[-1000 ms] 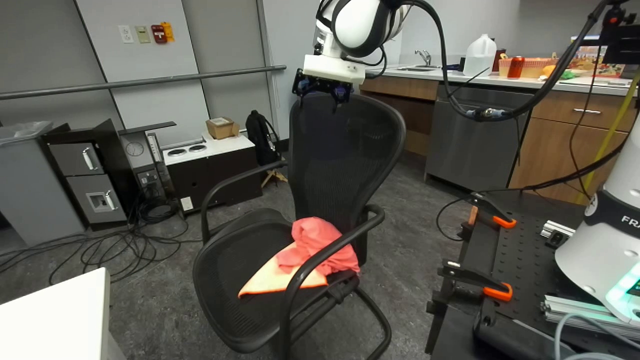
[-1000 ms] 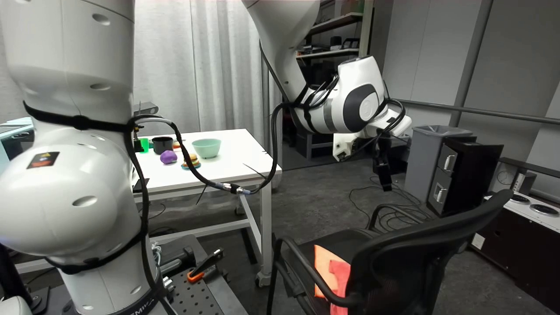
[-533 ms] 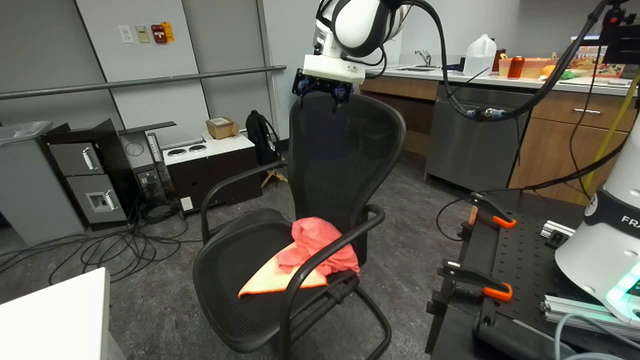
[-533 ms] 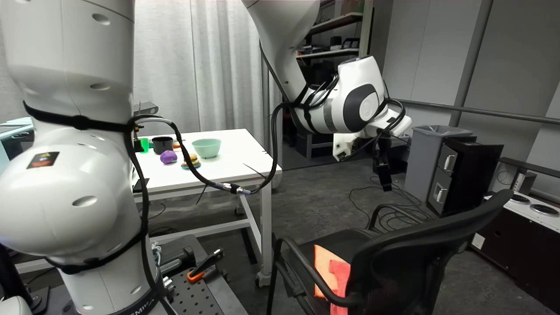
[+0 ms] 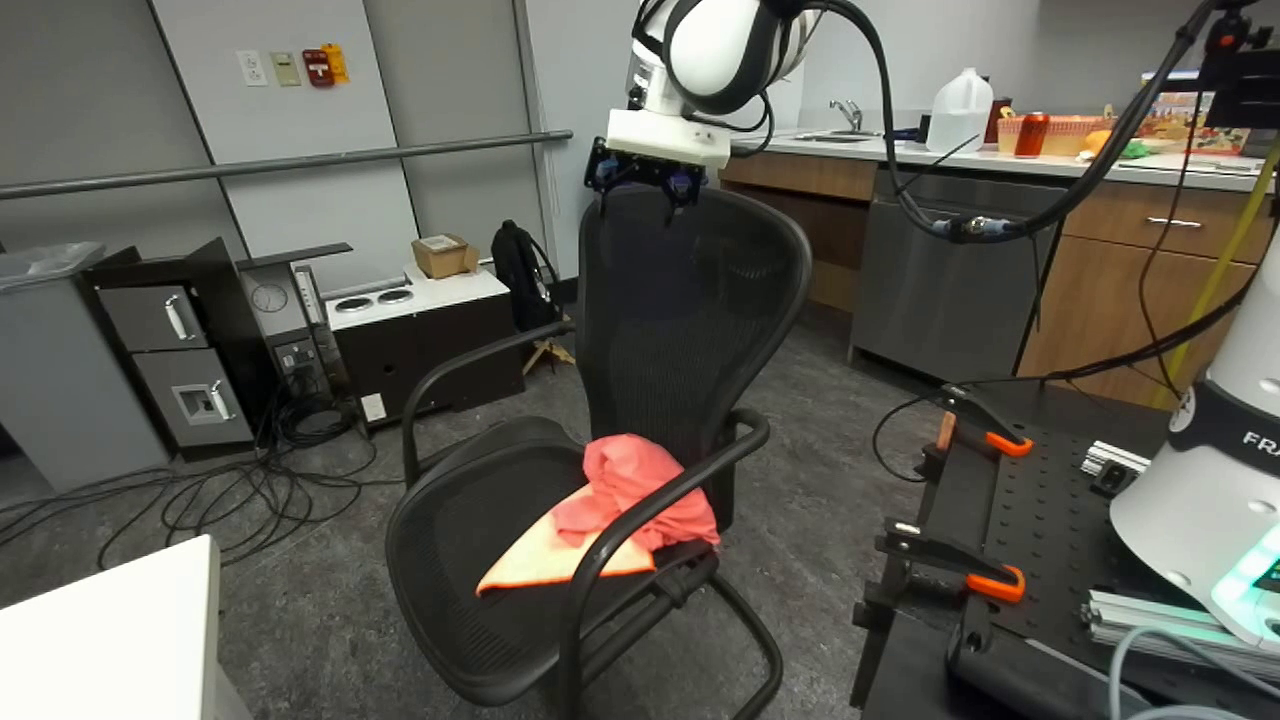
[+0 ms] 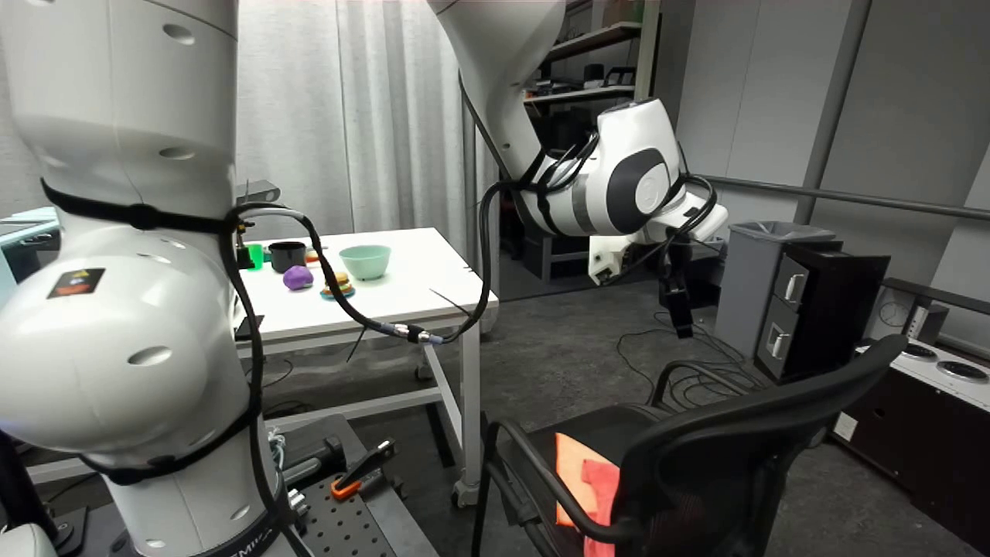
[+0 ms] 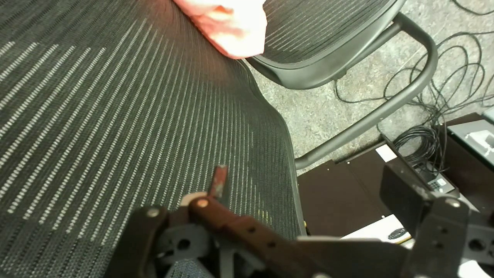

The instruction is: Remove the orange sweatshirt from the backrest of the black chair and put it on the seat of the chair

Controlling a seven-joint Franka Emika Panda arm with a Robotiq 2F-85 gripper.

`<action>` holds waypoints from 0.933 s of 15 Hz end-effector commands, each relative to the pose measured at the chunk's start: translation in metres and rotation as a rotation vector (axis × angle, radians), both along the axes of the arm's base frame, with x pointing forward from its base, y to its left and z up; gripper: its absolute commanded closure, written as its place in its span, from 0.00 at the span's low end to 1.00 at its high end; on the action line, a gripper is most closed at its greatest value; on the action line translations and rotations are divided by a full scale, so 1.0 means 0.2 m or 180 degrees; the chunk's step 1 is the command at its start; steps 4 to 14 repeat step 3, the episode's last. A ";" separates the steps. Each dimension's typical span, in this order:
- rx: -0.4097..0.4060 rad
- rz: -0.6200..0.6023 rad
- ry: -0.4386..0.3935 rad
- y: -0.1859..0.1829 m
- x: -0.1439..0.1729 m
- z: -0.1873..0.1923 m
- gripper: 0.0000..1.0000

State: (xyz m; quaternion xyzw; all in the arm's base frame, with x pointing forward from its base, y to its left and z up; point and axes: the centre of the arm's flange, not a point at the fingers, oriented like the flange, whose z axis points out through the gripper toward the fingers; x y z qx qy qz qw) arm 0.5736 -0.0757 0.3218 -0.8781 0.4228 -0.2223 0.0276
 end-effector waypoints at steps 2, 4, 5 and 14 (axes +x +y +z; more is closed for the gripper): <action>0.0000 0.0000 0.0000 0.00 0.00 0.00 0.00; 0.0000 0.0000 0.0000 0.00 0.00 0.00 0.00; 0.0000 0.0000 0.0000 0.00 0.00 0.00 0.00; 0.0000 0.0000 0.0000 0.00 0.00 0.00 0.00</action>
